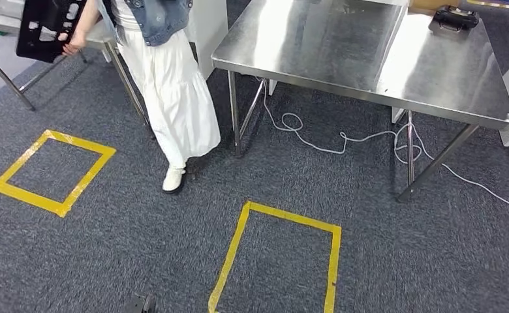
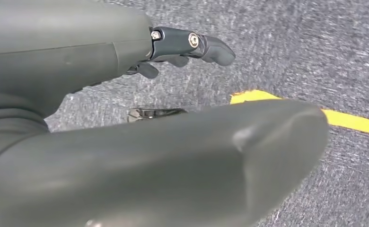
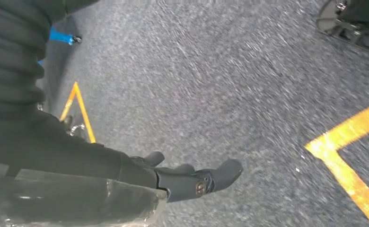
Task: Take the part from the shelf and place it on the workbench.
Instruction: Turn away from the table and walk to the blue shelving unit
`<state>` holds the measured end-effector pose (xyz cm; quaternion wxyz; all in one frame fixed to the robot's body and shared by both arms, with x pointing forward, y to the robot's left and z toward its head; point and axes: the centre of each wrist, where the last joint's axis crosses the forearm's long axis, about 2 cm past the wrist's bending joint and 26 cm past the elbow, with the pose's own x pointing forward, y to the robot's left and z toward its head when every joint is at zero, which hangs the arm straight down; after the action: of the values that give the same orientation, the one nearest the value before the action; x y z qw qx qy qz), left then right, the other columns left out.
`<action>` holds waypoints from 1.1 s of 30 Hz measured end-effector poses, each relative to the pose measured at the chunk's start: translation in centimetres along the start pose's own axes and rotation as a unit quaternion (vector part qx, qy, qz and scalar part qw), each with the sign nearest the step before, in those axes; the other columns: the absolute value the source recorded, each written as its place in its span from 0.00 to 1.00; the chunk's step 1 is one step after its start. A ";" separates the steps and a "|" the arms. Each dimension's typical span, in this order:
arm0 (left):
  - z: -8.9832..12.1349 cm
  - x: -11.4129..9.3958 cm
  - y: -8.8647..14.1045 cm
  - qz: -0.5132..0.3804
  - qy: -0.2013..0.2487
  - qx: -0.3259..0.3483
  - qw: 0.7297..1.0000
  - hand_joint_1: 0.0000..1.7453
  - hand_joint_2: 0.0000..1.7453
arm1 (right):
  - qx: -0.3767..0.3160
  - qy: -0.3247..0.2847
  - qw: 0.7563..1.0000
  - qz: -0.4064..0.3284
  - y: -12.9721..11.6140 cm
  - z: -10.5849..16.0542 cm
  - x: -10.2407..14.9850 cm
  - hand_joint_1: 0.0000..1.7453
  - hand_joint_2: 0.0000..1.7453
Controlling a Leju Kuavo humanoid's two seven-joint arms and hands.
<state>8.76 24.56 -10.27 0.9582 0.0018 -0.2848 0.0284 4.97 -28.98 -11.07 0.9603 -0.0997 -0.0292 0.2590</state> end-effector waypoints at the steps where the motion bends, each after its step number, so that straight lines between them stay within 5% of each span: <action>1: 0.0 0.0 0.0 0.000 0.000 0.000 1.000 0.00 0.00 | 0.000 0.000 1.000 0.000 -0.1 0.0 0.0 0.00 1.00; 25: 0.0 0.1 -0.2 -0.008 -0.003 -0.005 1.000 0.00 0.00 | 0.010 0.011 1.000 -0.009 0.2 0.0 0.0 0.00 1.00; 29: -0.1 0.3 -0.2 -0.012 -0.004 -0.009 1.000 0.00 0.00 | 0.013 0.014 1.000 -0.016 0.4 0.1 0.1 0.00 0.00; 33: -0.2 0.5 -0.3 -0.015 -0.004 -0.014 1.000 0.00 0.00 | 0.015 0.017 1.000 -0.020 0.5 0.1 0.1 0.00 0.00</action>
<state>9.26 24.28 -10.14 0.9573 -0.0068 -0.2890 0.0098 4.80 -28.54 -11.09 0.9671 -0.0890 -0.0106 0.2382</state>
